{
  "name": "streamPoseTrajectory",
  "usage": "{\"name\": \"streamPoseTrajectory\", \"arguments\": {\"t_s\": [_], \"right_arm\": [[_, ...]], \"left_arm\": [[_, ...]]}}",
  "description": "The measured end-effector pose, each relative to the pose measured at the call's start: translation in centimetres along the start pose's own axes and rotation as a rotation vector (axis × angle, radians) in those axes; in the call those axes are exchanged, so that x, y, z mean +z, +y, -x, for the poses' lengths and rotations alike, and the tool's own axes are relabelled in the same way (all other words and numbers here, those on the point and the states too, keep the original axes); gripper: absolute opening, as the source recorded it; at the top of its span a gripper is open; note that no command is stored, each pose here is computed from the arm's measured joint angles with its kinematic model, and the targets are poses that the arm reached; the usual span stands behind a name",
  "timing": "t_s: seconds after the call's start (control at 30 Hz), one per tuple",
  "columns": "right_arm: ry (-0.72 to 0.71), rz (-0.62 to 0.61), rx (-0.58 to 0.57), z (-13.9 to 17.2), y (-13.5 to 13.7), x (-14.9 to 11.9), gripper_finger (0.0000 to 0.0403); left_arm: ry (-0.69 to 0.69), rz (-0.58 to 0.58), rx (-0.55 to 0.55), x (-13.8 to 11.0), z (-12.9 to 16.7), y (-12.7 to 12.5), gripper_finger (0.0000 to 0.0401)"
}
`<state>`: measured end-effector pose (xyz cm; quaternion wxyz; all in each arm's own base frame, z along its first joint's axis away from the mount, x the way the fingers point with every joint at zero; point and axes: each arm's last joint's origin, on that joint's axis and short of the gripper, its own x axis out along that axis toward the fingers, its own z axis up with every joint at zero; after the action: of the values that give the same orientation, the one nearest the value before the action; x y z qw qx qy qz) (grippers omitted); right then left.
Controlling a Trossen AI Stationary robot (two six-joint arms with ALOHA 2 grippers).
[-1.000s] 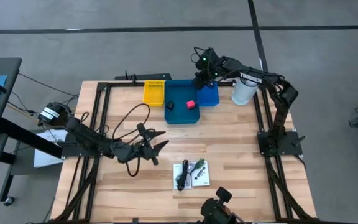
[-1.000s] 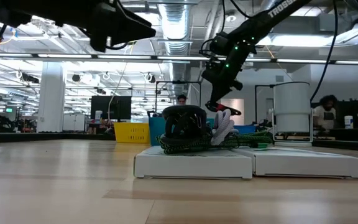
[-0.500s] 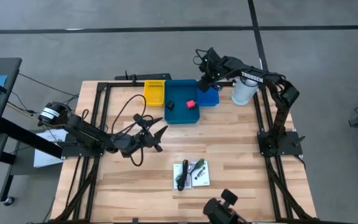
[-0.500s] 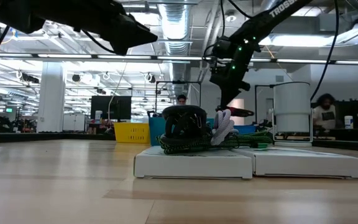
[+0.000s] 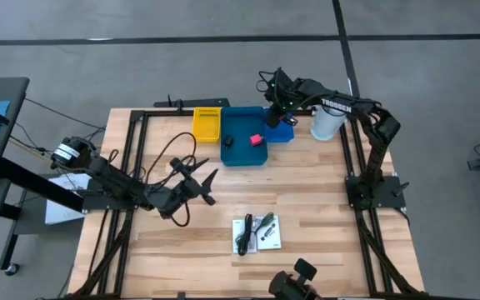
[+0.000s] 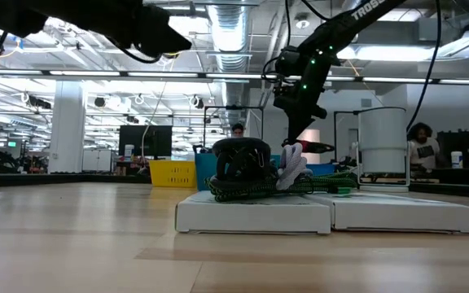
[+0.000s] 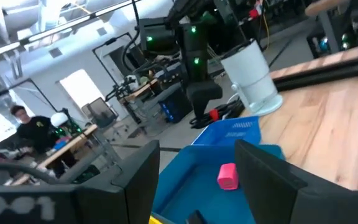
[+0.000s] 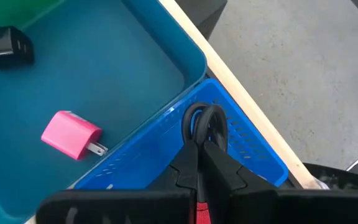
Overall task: Pick and place items into bin
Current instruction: Put the right black charger cable into the blue basket, then put the black charger cable into the blue basket
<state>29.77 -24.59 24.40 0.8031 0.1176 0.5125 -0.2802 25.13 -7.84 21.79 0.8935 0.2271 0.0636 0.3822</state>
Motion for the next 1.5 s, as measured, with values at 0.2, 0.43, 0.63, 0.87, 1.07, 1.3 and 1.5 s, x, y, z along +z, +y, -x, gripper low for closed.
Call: {"name": "streamPoseTrajectory", "arguments": {"t_s": [0.2,0.43,0.63,0.87,1.07,1.3,1.5], "right_arm": [[0.0,-0.003,-0.001,0.0,-0.1,0.0,0.0001],[0.001,0.004,-0.001,0.0,-0.2,0.0,0.0001],[0.001,0.001,0.001,0.0,-0.4,0.0,0.0001],[0.005,-0.046,0.0,0.0,-0.3,-0.1,0.0018],[0.004,-0.062,0.001,0.0,-0.3,-0.1,0.0055],[0.003,-0.079,0.0,0.0,-0.1,0.0,0.0067],[0.025,-0.061,0.01,0.0,0.7,-0.2,0.0067]], "left_arm": [[-0.049,0.087,-0.055,0.9,2.0,-0.4,0.0197],[-0.116,0.162,-0.179,1.6,4.2,-1.1,0.0197],[-0.183,0.183,-0.377,1.6,6.0,-2.2,0.0197],[-0.191,0.237,-0.435,1.7,6.9,-2.4,0.0197],[-0.179,0.256,-0.442,1.5,6.9,-2.5,0.0197],[-0.179,0.255,-0.441,1.5,6.9,-2.5,0.0197],[-0.176,0.243,-0.442,1.5,6.9,-2.5,0.0197]]}}
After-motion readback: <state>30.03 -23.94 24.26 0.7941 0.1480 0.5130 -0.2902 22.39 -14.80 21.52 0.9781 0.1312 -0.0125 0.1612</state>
